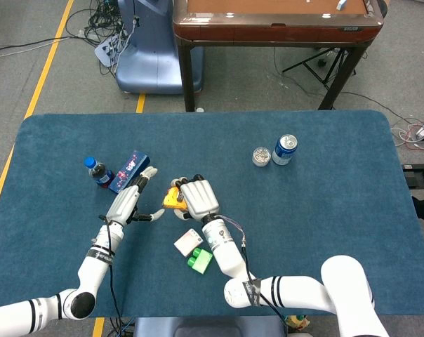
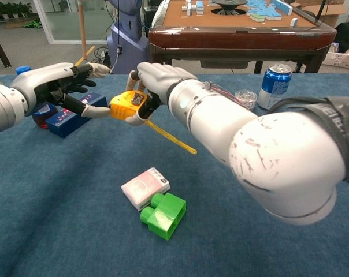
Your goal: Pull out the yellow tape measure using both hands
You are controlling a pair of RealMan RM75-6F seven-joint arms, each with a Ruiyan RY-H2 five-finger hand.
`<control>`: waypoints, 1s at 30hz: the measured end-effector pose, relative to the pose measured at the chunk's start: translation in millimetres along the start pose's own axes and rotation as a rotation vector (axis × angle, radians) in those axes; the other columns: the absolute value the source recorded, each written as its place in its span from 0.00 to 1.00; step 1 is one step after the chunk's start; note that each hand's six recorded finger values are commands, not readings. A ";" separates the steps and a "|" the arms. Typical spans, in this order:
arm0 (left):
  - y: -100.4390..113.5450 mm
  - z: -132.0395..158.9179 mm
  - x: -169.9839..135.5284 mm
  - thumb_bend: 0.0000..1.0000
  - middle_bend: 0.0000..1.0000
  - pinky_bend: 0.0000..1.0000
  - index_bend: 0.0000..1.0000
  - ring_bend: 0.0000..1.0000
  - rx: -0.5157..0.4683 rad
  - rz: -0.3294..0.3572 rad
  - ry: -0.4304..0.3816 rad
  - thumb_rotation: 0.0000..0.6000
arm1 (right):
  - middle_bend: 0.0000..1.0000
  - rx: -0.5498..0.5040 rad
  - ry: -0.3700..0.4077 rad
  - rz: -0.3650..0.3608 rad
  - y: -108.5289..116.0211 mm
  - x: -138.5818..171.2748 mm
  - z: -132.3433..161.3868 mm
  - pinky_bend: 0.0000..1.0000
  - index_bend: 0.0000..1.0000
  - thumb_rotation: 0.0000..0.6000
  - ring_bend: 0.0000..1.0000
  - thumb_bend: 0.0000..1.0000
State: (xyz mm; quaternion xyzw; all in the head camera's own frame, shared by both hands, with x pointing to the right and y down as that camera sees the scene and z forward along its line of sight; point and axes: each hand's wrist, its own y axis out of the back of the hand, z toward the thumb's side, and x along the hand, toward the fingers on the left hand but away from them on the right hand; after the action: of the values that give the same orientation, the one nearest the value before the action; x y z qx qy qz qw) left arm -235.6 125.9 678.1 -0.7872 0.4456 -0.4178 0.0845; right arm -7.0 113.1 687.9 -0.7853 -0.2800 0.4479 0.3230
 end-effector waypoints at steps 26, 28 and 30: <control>-0.5 -9.3 5.8 0.21 0.00 0.00 0.00 0.00 -0.002 0.006 0.028 1.00 | 0.64 -0.020 -0.001 0.018 -6.6 -2.4 1.9 0.21 0.65 1.00 0.48 0.72; 0.4 -11.0 5.9 0.21 0.00 0.00 0.00 0.00 -0.001 0.008 0.033 1.00 | 0.64 -0.019 0.000 0.018 -6.4 -2.1 1.3 0.21 0.65 1.00 0.48 0.72; 1.3 -12.4 6.0 0.21 0.00 0.00 0.00 0.00 -0.002 0.011 0.038 1.00 | 0.64 -0.019 0.001 0.019 -6.2 -1.6 1.1 0.21 0.65 1.00 0.49 0.72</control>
State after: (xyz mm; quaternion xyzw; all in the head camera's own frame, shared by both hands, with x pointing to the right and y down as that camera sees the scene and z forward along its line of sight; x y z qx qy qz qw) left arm -244.0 123.4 688.9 -0.7769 0.4518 -0.4317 0.0776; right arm -9.6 116.2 693.0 -0.7912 -0.2766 0.4478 0.3116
